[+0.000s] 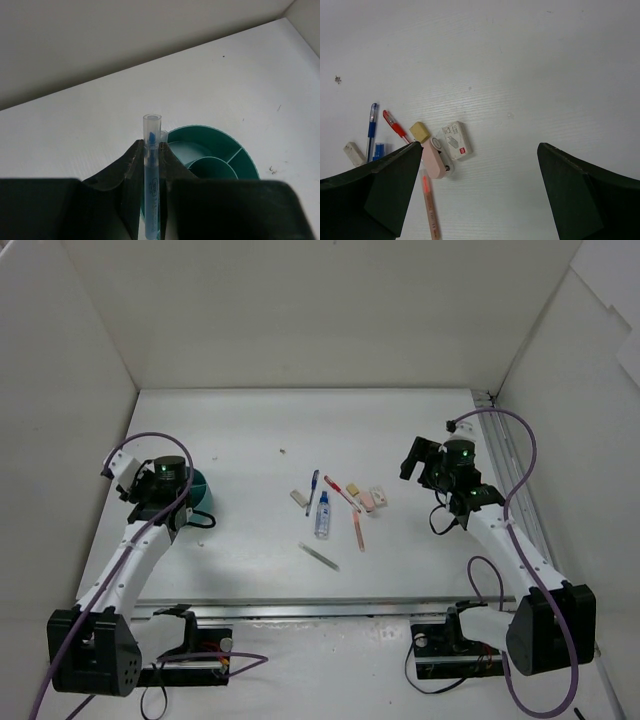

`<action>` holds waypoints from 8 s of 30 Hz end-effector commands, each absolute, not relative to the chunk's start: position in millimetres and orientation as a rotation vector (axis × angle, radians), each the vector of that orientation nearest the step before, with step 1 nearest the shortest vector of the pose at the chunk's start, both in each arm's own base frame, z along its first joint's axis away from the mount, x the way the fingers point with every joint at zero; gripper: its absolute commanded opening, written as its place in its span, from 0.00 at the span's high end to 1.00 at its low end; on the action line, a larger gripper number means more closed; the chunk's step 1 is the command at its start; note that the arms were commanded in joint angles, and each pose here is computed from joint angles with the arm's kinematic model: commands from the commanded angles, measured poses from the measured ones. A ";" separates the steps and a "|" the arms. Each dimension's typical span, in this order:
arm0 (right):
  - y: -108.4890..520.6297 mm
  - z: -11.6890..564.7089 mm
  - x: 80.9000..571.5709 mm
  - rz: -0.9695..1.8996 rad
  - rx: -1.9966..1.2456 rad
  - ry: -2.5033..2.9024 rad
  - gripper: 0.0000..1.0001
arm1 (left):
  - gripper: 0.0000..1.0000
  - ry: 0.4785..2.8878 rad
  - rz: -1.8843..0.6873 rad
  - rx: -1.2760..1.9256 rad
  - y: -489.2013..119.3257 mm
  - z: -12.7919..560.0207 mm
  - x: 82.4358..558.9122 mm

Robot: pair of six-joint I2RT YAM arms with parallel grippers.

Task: Sort the stationery into containers
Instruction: Place the pen in the storage box, then pick up the pen from the center of the board, then place the pen in the storage box.

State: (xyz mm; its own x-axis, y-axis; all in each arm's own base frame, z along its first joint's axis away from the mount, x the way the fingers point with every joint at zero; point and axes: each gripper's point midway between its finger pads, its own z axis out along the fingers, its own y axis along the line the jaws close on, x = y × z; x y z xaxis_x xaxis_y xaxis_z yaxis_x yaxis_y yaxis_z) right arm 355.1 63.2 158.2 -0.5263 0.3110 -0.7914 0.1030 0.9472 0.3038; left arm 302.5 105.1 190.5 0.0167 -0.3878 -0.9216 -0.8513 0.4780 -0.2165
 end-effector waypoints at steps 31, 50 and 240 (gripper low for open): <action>47.9 169.8 363.1 0.182 0.309 2.047 0.02 | 0.92 1.467 0.528 -1.256 110.4 168.3 320.2; 50.3 179.2 358.0 0.213 0.303 2.016 0.02 | 0.34 1.486 0.518 -1.180 84.1 197.7 301.7; 13.3 129.3 294.4 0.072 0.604 2.059 0.02 | 0.12 1.149 0.514 -1.387 56.0 205.9 278.9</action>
State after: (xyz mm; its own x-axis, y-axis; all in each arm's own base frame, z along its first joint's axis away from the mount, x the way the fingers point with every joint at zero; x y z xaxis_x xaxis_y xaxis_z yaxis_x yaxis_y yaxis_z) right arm 282.6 11.9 105.9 -0.4900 0.4431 -0.7507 0.4144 0.8760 0.2466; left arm 284.9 55.4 162.9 -0.0669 -0.2094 -0.9755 -0.9497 0.3130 -0.0021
